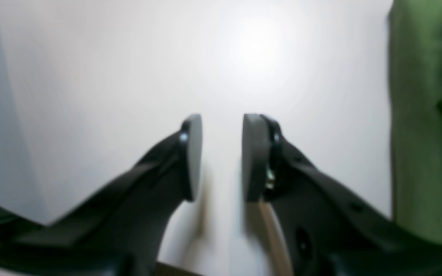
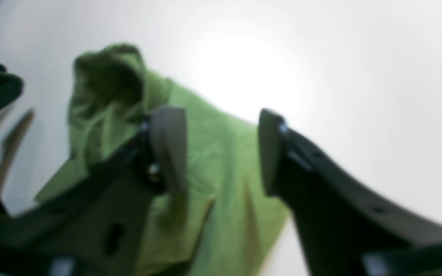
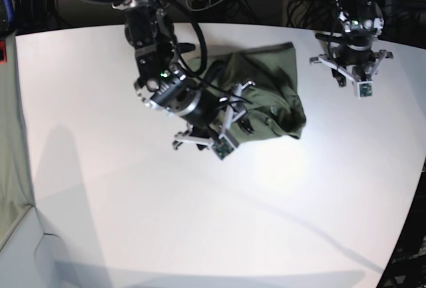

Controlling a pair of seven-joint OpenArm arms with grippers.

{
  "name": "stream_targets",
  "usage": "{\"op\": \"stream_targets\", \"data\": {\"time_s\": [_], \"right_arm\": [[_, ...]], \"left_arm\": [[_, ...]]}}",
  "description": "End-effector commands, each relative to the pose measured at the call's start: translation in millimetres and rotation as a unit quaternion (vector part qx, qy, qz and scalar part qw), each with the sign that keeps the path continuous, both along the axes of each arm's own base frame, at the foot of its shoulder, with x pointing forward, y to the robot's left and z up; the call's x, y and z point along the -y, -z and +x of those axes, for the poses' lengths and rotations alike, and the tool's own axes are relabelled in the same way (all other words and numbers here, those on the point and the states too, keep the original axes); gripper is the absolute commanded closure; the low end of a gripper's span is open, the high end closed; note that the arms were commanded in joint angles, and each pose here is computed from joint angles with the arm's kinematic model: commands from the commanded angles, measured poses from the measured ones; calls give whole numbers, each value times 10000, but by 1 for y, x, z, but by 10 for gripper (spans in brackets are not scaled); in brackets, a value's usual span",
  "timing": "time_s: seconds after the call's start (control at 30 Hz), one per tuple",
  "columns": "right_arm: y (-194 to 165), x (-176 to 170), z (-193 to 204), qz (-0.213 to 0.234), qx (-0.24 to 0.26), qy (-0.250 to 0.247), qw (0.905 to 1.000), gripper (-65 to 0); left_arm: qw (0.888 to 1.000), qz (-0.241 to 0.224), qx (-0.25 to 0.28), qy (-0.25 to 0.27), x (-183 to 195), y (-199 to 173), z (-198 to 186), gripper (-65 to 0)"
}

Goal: Layout the t-shirt on the table in an organized manner, then fold the t-shirt properly
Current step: 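Grasp the bunched shirt edges with both grippers and flatten the bundle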

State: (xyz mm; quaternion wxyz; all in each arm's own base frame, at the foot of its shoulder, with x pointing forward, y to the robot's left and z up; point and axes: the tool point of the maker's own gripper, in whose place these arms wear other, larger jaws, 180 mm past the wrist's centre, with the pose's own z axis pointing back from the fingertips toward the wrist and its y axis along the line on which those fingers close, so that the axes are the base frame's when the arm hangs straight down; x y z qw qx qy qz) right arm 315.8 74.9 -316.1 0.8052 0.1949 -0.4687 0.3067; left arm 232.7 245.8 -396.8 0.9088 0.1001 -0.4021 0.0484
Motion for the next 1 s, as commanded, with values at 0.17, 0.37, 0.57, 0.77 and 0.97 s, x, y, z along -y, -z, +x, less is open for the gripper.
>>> {"op": "stream_targets", "data": {"time_s": [0.17, 0.37, 0.57, 0.77, 0.97], "right_arm": [[3, 5, -5, 53, 24, -8, 10000, -43], [10, 19, -5, -133, 0, 39, 9999, 0], [25, 29, -7, -232, -189, 114, 9995, 0], [38, 8, -38, -188, -426, -209, 9987, 0], [39, -37, -76, -221, -442, -1092, 9928, 0]], "left_arm": [[9992, 201, 286, -171, -19, -17, 6, -176], [9984, 294, 323, -354, -35, -22, 4, -176], [9977, 338, 327, -494, -45, -23, 0, -176], [9976, 351, 330, -504, -46, -24, 0, -176], [9975, 350, 337, -504, -46, -24, 0, -176]]}}
